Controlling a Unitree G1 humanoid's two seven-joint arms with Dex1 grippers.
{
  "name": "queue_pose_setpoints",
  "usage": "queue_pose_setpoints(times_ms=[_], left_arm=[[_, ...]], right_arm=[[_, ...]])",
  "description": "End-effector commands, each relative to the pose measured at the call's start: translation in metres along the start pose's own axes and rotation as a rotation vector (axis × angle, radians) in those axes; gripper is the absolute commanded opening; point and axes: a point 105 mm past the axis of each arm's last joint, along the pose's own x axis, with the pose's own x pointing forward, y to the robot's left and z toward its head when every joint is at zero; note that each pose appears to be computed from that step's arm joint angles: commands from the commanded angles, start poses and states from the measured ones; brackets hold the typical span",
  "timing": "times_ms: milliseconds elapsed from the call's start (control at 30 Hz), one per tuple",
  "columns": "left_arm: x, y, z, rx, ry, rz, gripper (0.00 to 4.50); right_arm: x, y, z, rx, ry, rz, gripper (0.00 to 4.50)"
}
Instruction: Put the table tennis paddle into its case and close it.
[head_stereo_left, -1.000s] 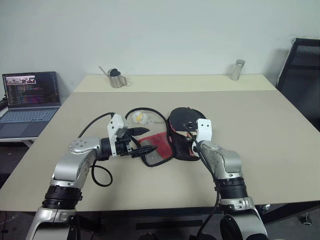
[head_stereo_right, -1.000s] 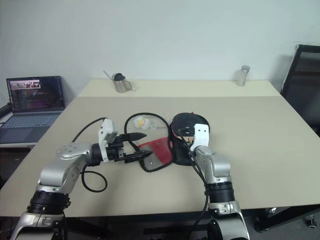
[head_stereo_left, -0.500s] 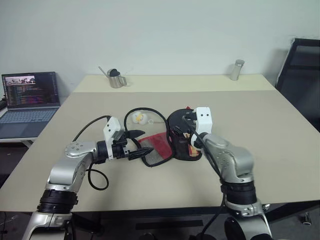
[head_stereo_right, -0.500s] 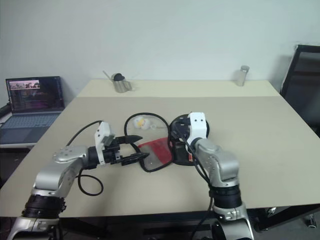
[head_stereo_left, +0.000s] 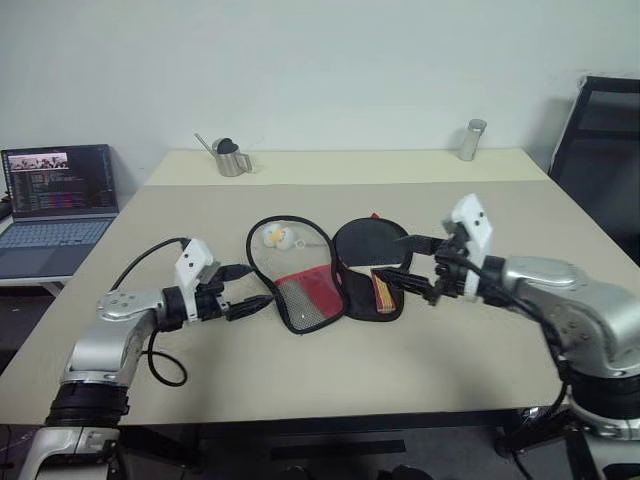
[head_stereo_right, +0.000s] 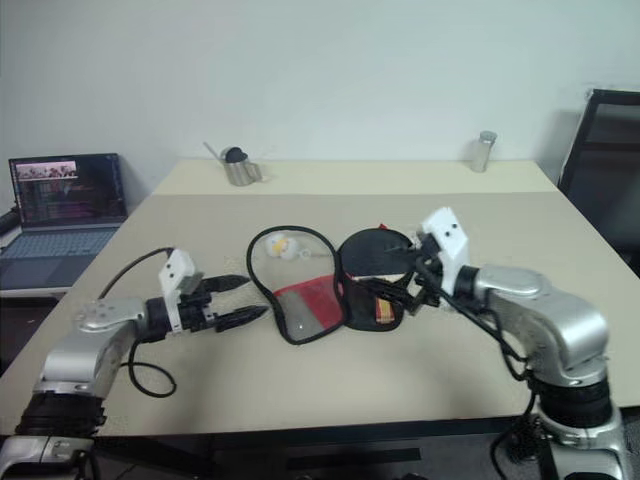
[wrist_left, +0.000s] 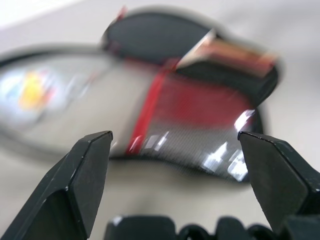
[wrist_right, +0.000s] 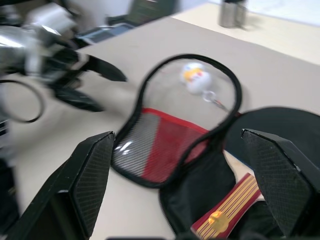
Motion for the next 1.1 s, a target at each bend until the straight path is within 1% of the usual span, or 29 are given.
queue_pose_setpoints(times_ms=[33,133,233,533,633,667,833,900,967,1000,1033,1100], left_arm=[[-0.008,0.018,0.005,0.073,0.02,0.062,4.4],[-0.007,0.03,-0.003,0.073,0.047,0.101,4.4],[0.005,0.035,-0.008,0.066,0.057,0.101,4.4],[0.053,0.029,-0.016,0.0,0.061,0.024,4.4],[0.065,0.027,-0.016,0.009,0.078,0.012,4.4],[0.07,0.027,-0.012,0.017,0.068,0.003,4.4],[0.092,0.021,0.04,0.109,-0.046,-0.069,4.4],[0.106,0.006,0.083,0.169,-0.151,-0.165,4.4],[0.112,-0.005,0.107,0.188,-0.215,-0.235,4.4],[0.114,-0.008,0.112,0.185,-0.228,-0.252,4.4],[0.119,-0.015,0.119,0.2,-0.24,-0.292,4.4],[0.131,-0.034,0.126,0.234,-0.233,-0.376,4.4]], right_arm=[[-0.01,0.024,0.01,-0.042,-0.016,0.138,4.45],[-0.012,0.024,0.007,-0.048,-0.001,0.142,4.45],[-0.01,0.022,0.006,-0.057,-0.004,0.124,4.45],[-0.006,0.018,0.007,-0.077,-0.011,0.106,4.45],[-0.007,0.016,0.008,-0.08,-0.016,0.09,4.45],[-0.008,0.015,0.008,-0.081,-0.017,0.084,4.45],[-0.017,0.013,0.008,-0.077,-0.007,0.056,4.45],[-0.026,0.008,0.007,-0.075,0.009,0.014,4.45],[-0.033,0.001,0.006,-0.072,0.019,-0.03,4.45],[-0.035,-0.001,0.007,-0.069,0.02,-0.044,4.45],[-0.04,-0.003,0.007,-0.069,0.025,-0.066,4.45],[-0.051,-0.007,0.006,-0.06,0.037,-0.107,4.45]])
